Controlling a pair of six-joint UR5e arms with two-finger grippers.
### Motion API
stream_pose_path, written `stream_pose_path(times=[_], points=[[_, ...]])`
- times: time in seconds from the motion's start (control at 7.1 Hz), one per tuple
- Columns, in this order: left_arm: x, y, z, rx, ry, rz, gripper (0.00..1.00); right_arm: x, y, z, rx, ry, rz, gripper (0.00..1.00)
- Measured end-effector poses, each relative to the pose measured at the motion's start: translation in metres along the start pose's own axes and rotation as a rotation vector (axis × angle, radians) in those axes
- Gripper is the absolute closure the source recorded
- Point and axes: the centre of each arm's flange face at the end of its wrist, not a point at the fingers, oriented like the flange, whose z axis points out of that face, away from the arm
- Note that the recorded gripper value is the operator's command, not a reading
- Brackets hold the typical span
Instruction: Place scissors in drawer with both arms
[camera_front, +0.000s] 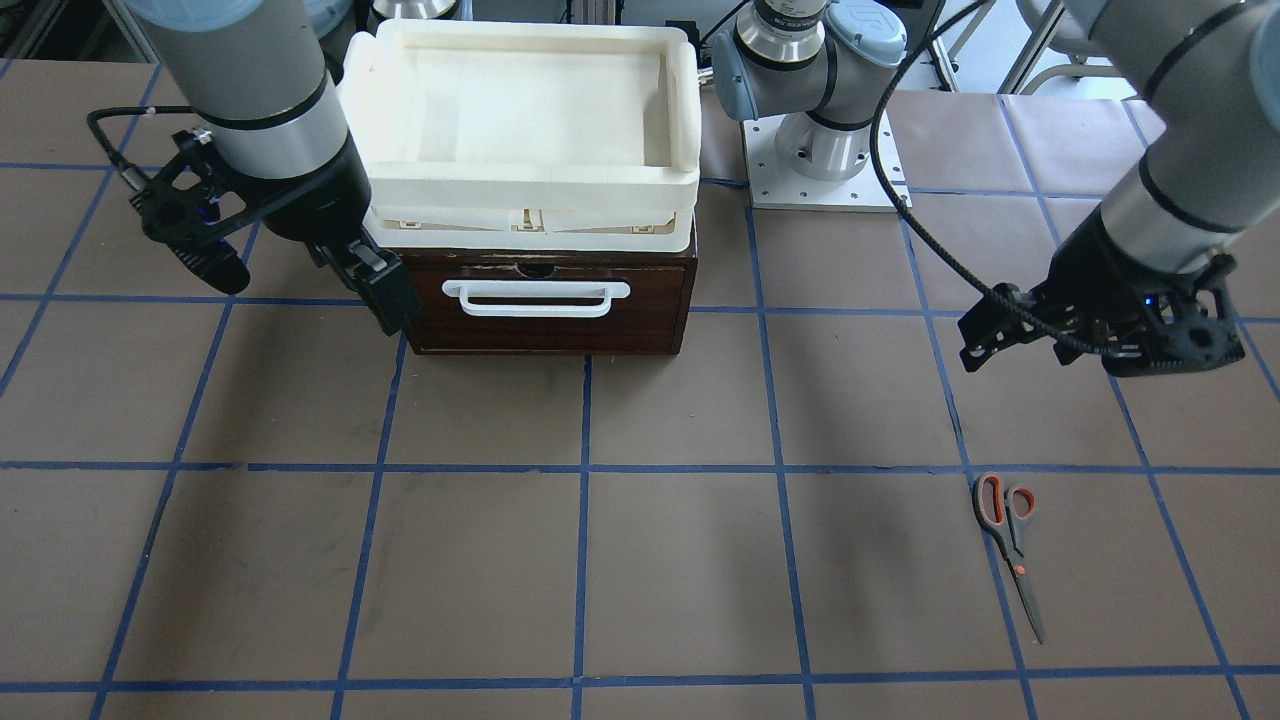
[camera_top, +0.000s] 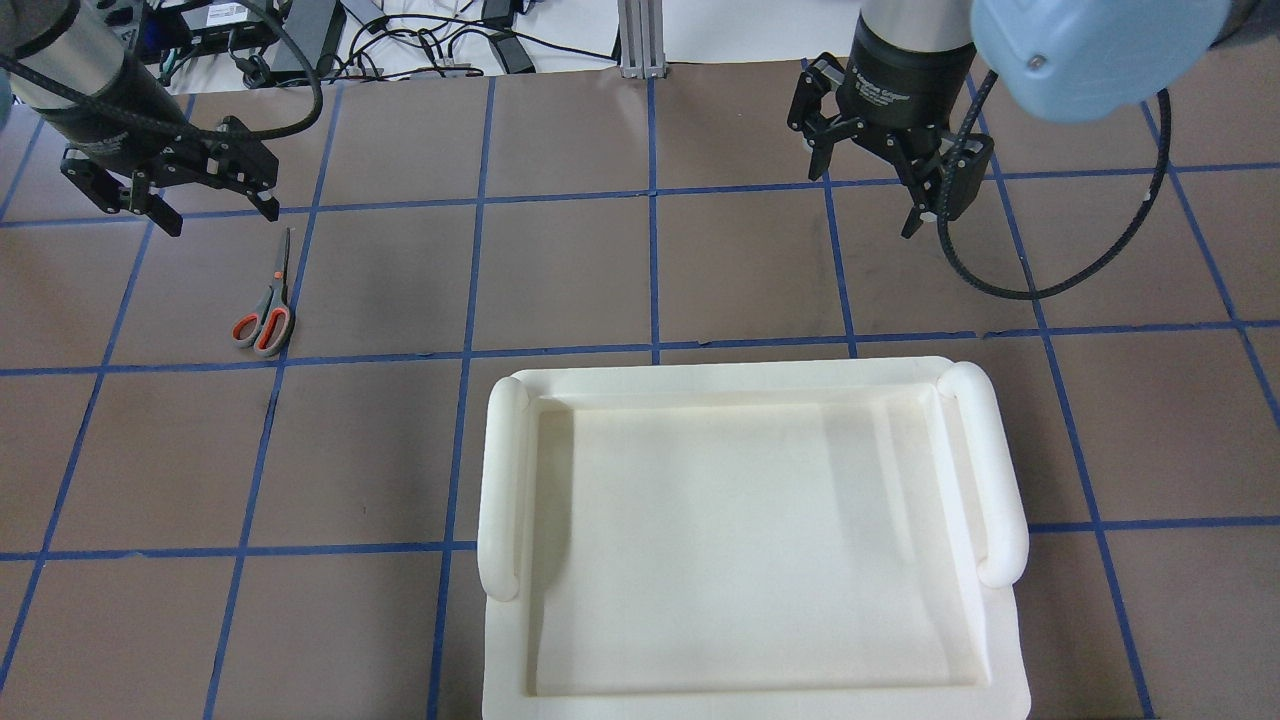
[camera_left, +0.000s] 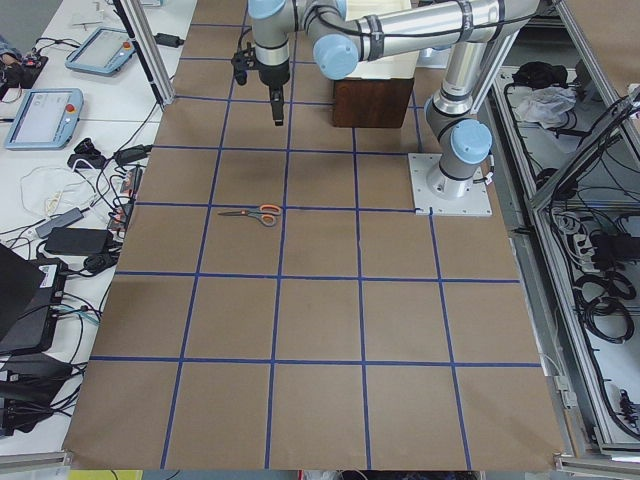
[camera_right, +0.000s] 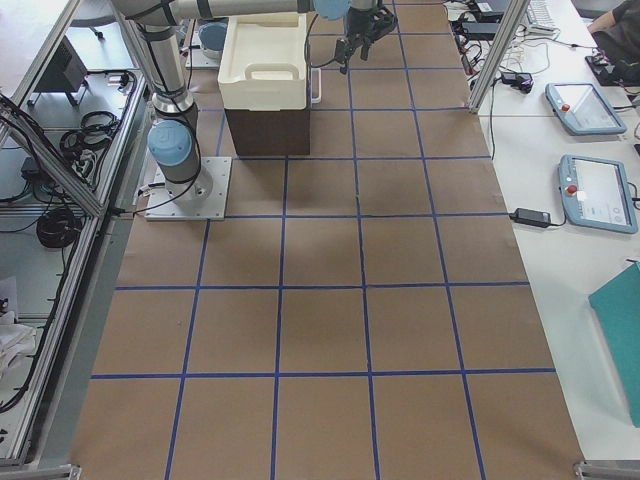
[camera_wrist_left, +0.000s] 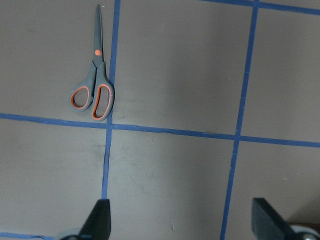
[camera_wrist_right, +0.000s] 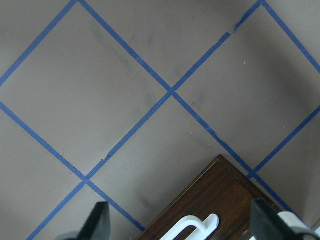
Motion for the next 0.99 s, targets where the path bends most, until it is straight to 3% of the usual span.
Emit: stream_pose_path(times=[0.28, 0.56, 0.99], points=[[-0.028, -0.011, 0.075, 0.0, -0.026, 0.04, 0.01, -0.032, 0.033, 0.024, 0.001, 0.013, 0.141, 0.0], [-0.062, -0.026, 0.125, -0.009, -0.055, 0.087, 0.01, -0.057, 0.061, 0.054, -0.01, 0.056, 0.241, 0.0], [-0.089, -0.055, 0.189, 0.036, -0.051, 0.082, 0.01, -0.082, 0.082, 0.097, -0.03, 0.122, 0.368, 0.0]])
